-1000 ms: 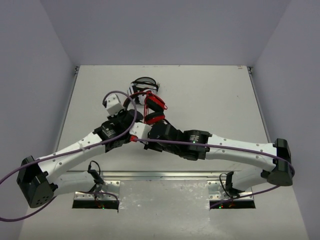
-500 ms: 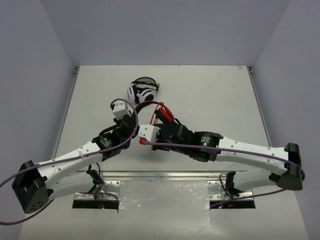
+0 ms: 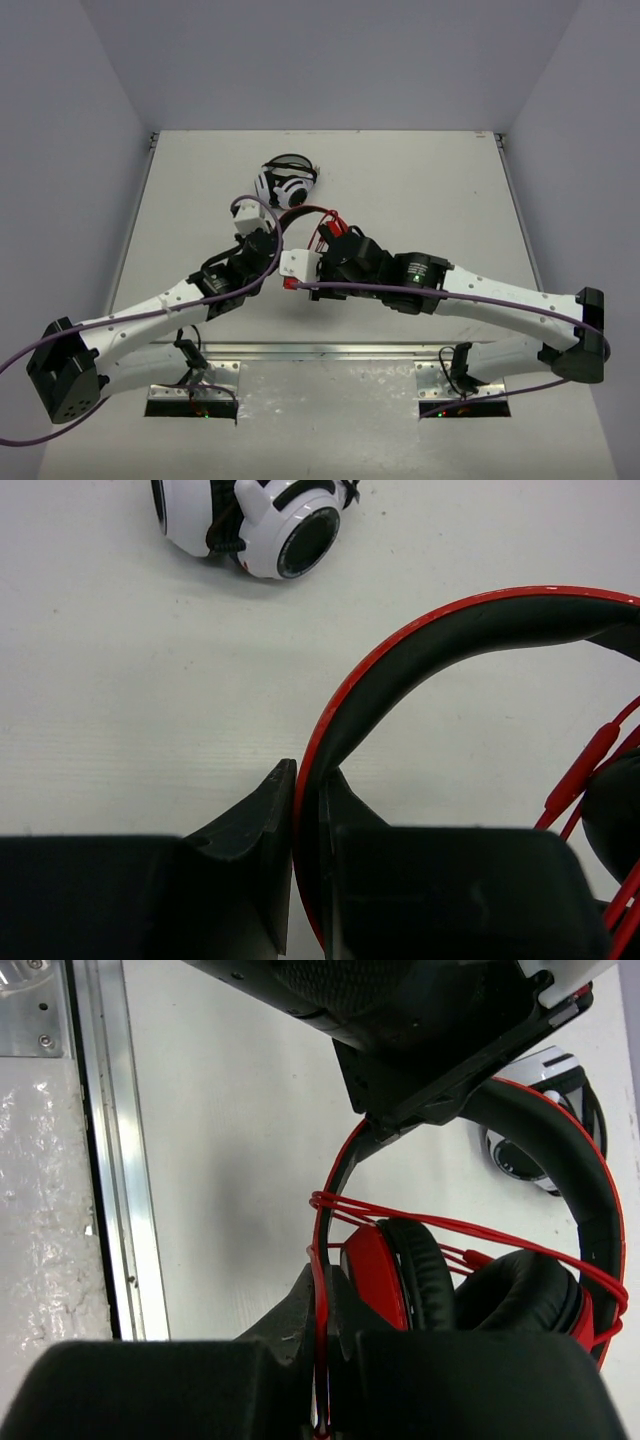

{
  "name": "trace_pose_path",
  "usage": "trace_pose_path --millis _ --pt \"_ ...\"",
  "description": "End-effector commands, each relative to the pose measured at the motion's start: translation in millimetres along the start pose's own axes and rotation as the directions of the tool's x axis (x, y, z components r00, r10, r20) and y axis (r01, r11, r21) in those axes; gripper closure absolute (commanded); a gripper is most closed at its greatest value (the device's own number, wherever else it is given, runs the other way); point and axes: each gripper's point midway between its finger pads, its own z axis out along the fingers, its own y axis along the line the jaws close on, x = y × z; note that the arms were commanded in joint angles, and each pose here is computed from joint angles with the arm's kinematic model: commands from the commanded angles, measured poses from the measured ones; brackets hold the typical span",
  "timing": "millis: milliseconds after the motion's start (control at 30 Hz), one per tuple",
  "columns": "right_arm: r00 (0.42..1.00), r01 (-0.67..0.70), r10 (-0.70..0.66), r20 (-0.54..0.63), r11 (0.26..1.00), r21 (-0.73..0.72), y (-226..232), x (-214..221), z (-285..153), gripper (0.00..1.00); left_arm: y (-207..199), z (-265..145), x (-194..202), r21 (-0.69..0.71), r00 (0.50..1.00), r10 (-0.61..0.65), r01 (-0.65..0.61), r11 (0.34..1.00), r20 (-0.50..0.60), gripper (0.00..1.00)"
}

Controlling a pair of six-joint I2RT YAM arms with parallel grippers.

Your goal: Wrap the headphones

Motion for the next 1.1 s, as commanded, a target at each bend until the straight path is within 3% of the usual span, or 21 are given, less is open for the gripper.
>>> trace_pose_path --millis 0,167,533,733,900,1067 --pt "0.995 -0.001 0.005 0.102 0.999 -0.047 -4.5 -34.9 -5.4 0.99 -0.5 2.6 -8.5 -0.030 0.999 -0.036 0.036 0.999 0.007 1.00" --pt "0.991 -0.040 0.048 0.121 0.997 -0.062 3.8 -31.6 9.0 0.99 9.2 1.6 -8.8 -0.164 0.989 -0.146 0.141 0.976 -0.021 1.00" --pt "0.956 -0.075 0.099 0.277 0.993 -0.096 4.4 -72.1 21.8 0.99 9.9 -2.6 -41.8 -0.235 0.941 -0.334 0.338 0.911 0.057 1.00" --pt "0.948 -0.082 0.124 0.294 0.985 -0.154 10.8 -91.6 38.5 0.99 17.8 6.0 -55.5 -0.233 0.907 -0.416 0.420 0.877 0.070 1.00" --pt "0.941 -0.077 0.130 0.313 0.981 -0.176 13.2 -111.4 47.0 0.99 23.8 15.1 -57.0 -0.235 0.895 -0.442 0.444 0.865 0.060 1.00" --pt "0.962 -0.051 0.079 0.262 0.993 -0.111 -0.6 -112.5 49.6 0.99 30.5 11.1 -51.6 -0.210 0.909 -0.413 0.416 0.885 0.063 1.00"
